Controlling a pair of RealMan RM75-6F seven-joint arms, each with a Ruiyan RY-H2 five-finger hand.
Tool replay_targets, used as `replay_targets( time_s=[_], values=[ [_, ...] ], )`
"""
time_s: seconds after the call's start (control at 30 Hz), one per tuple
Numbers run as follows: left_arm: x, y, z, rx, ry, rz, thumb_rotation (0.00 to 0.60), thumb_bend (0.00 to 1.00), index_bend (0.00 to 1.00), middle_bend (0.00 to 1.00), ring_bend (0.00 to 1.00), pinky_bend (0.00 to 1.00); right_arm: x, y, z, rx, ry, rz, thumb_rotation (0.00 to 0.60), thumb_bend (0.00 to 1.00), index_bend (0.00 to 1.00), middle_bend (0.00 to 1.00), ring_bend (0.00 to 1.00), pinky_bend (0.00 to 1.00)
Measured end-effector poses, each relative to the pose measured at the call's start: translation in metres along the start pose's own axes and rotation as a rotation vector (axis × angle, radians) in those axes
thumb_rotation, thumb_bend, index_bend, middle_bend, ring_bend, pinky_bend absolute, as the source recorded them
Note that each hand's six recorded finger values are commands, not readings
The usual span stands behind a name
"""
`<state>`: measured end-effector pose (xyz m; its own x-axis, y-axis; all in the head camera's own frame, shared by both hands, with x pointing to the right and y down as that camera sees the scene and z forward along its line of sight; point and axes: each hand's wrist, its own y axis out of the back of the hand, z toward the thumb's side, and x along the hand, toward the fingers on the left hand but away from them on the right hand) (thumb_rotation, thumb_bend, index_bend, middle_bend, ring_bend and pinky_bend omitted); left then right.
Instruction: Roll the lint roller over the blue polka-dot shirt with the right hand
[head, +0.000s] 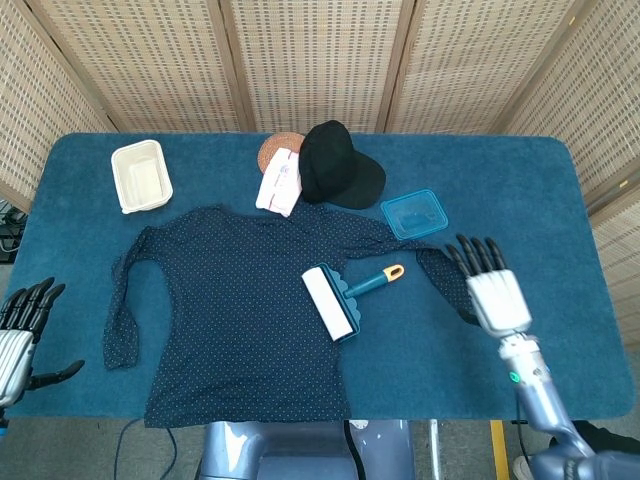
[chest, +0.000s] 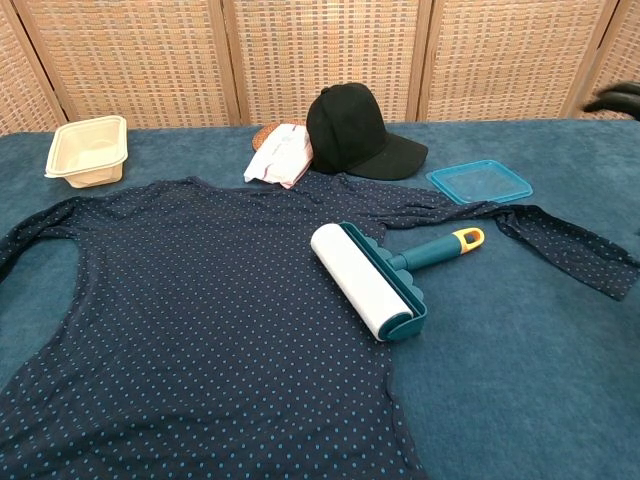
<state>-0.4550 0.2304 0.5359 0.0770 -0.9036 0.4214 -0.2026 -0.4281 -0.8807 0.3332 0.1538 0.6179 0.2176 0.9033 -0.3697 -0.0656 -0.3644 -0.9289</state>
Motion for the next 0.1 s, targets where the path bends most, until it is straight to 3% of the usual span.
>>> replay_targets(
  time_s=[0.1],
  values=[
    [-0.001, 0.001, 0.000, -0.005, 0.000, 0.003, 0.600, 0.00, 0.00, 0.00, 0.00, 0.00, 0.022, 0.000, -0.019, 0.004, -0.032, -0.020, 0.600, 0.00, 0.00, 0.00, 0.00, 0.00]
  ],
)
